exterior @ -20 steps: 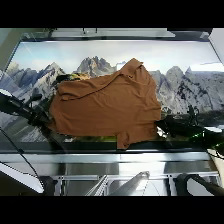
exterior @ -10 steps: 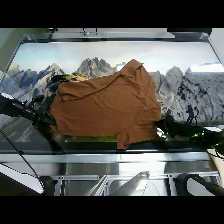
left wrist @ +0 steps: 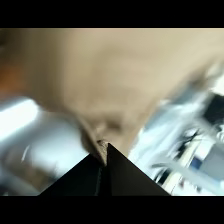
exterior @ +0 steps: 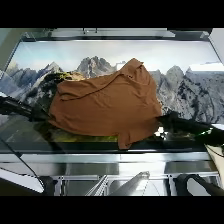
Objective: Fold the shirts.
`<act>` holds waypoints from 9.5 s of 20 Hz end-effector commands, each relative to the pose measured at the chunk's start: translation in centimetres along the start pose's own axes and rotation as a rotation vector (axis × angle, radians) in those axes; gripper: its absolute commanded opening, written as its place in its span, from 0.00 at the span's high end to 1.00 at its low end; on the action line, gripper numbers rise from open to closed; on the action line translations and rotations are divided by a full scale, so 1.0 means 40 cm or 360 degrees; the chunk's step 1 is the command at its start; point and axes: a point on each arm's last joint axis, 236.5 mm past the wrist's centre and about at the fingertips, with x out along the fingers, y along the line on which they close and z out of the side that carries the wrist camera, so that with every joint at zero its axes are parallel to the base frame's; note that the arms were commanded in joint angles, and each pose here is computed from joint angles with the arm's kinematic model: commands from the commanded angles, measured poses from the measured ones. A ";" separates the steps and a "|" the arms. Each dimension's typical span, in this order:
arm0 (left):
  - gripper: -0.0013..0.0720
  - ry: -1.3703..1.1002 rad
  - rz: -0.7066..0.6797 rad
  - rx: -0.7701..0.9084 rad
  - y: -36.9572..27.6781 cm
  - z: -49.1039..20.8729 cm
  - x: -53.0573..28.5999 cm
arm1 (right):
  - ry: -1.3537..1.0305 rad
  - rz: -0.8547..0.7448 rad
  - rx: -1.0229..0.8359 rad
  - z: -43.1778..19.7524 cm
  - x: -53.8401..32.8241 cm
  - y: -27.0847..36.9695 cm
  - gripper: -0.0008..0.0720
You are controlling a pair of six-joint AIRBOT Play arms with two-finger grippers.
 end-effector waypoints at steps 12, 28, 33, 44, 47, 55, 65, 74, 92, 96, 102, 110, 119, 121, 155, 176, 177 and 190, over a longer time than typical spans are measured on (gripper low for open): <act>0.95 -0.2523 0.0042 0.1809 -1.273 -0.425 -0.594 | -0.1631 0.0220 -0.2066 0.042 -0.777 1.193 0.97; 0.95 -0.1063 0.0320 0.0684 -0.296 0.458 -0.076 | -0.0360 0.0079 -0.0455 0.525 0.104 0.123 0.97; 0.96 -0.1041 0.0311 0.0601 -0.176 0.567 -0.049 | -0.0355 0.0123 -0.0326 0.618 0.196 0.001 0.97; 0.96 -0.0888 0.0437 0.0513 -0.029 0.597 0.041 | -0.0186 -0.0064 -0.0498 0.609 0.194 -0.094 0.97; 0.96 -0.0801 0.0553 0.0528 0.003 0.581 0.062 | -0.0089 -0.0240 -0.0516 0.584 0.192 -0.164 0.97; 0.96 -0.0694 0.0635 0.0610 -0.017 0.577 0.138 | -0.0117 -0.0375 -0.0527 0.596 0.214 -0.231 0.97; 0.03 -0.0402 0.0696 0.0244 -0.023 0.377 -0.007 | -0.0104 -0.0170 -0.0580 0.593 0.053 -0.026 0.51; 0.04 -0.0076 0.0610 -0.0266 0.118 0.013 0.087 | 0.0132 -0.0058 -0.0382 0.259 -0.101 0.090 0.97; 0.97 0.0429 0.0323 -0.0089 0.015 -0.061 0.321 | 0.0269 -0.0794 0.0486 -0.196 -0.158 -0.270 0.44; 0.97 0.0405 0.0303 -0.0125 0.025 -0.061 0.299 | 0.0307 -0.0697 0.0615 -0.253 -0.100 -0.322 0.45; 0.97 0.0316 0.0199 -0.0128 -0.006 -0.030 0.305 | 0.0140 -0.0239 0.0541 -0.156 -0.007 -0.250 0.51; 0.97 0.0058 0.0207 0.0030 -0.091 0.072 0.154 | 0.0037 0.0041 0.0109 0.088 -0.028 -0.068 0.97; 0.95 -0.0456 0.0348 0.0381 -0.204 0.375 0.005 | -0.0200 -0.0100 -0.0313 0.482 0.105 0.024 0.97; 0.95 -0.0464 0.0375 0.0451 -0.200 0.444 0.042 | -0.0216 -0.0132 -0.0340 0.532 0.173 0.003 0.97; 0.04 -0.0509 0.0428 0.0550 -0.174 0.540 0.076 | 0.0372 -0.0115 -0.0031 0.428 0.348 -0.210 0.05; 0.96 -0.0556 0.0308 0.0932 -0.583 0.494 0.949 | 0.0586 0.0270 -0.0559 0.400 0.167 0.382 0.97; 0.96 -0.0542 0.0290 0.0949 -0.602 0.494 0.935 | 0.0591 0.0284 -0.0562 0.393 0.174 0.391 0.97; 0.96 -0.1157 0.0448 0.1062 -0.857 0.218 -0.223 | -0.0173 0.0173 -0.0644 -0.042 0.981 0.530 0.60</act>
